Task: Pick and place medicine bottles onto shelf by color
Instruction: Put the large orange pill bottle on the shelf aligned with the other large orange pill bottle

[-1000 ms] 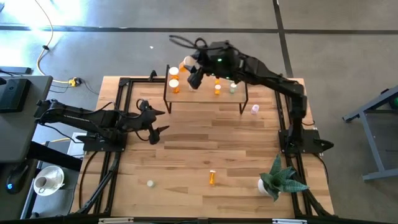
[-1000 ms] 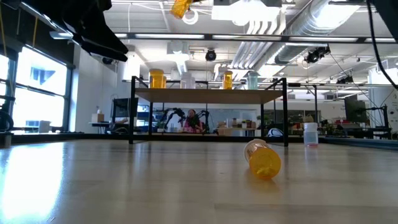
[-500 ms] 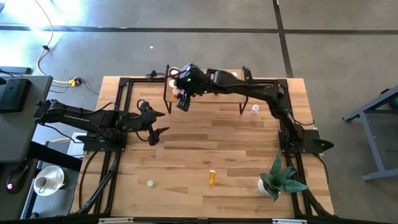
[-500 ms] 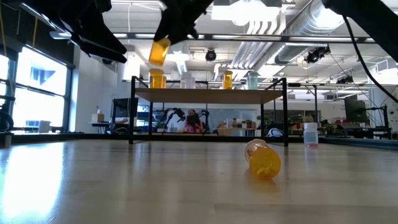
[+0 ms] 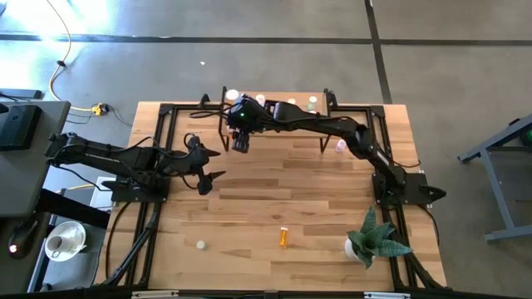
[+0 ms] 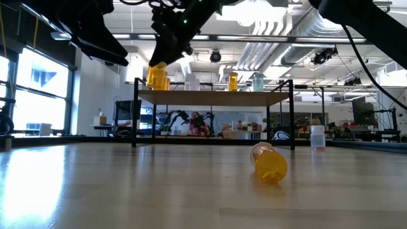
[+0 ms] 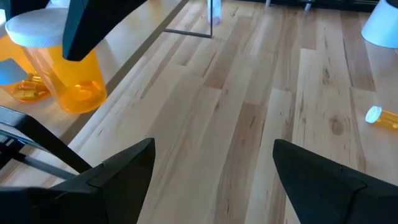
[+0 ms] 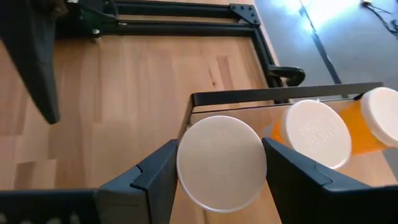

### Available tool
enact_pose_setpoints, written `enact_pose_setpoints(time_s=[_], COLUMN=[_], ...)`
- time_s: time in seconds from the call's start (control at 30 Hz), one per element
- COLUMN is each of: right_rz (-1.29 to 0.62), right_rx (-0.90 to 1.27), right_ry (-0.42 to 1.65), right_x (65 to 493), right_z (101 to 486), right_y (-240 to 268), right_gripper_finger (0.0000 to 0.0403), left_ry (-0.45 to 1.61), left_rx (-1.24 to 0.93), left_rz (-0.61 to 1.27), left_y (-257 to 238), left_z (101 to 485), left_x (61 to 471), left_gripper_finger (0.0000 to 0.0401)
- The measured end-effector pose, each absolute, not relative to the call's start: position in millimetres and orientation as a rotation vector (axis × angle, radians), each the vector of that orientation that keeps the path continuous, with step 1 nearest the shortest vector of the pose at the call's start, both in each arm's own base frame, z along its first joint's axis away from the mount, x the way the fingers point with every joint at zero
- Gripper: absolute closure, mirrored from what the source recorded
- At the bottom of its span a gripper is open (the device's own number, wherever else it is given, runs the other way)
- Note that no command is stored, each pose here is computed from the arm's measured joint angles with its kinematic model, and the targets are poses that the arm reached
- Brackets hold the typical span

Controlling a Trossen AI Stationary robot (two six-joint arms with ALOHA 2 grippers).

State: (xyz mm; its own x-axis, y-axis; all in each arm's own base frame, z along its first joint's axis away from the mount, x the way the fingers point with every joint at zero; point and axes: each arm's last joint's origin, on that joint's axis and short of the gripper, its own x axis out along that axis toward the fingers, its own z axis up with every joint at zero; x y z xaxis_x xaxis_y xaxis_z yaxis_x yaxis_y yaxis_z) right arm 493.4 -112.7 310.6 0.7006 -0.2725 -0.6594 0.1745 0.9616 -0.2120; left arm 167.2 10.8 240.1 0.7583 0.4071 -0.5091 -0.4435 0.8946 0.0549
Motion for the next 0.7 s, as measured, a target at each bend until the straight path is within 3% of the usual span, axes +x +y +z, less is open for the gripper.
enact_pose_setpoints(time_s=[0.7], right_rz=[-0.269], right_rx=[-0.147], right_ry=[0.737], right_x=[490.7], right_z=[310.6], right_y=[-134.3], right_gripper_finger=[0.0202], left_ry=[0.544], left_rx=[-0.068], left_rz=[0.466], left_y=[10.8], left_z=[239.6], left_x=[166.9], left_gripper_finger=[0.0087])
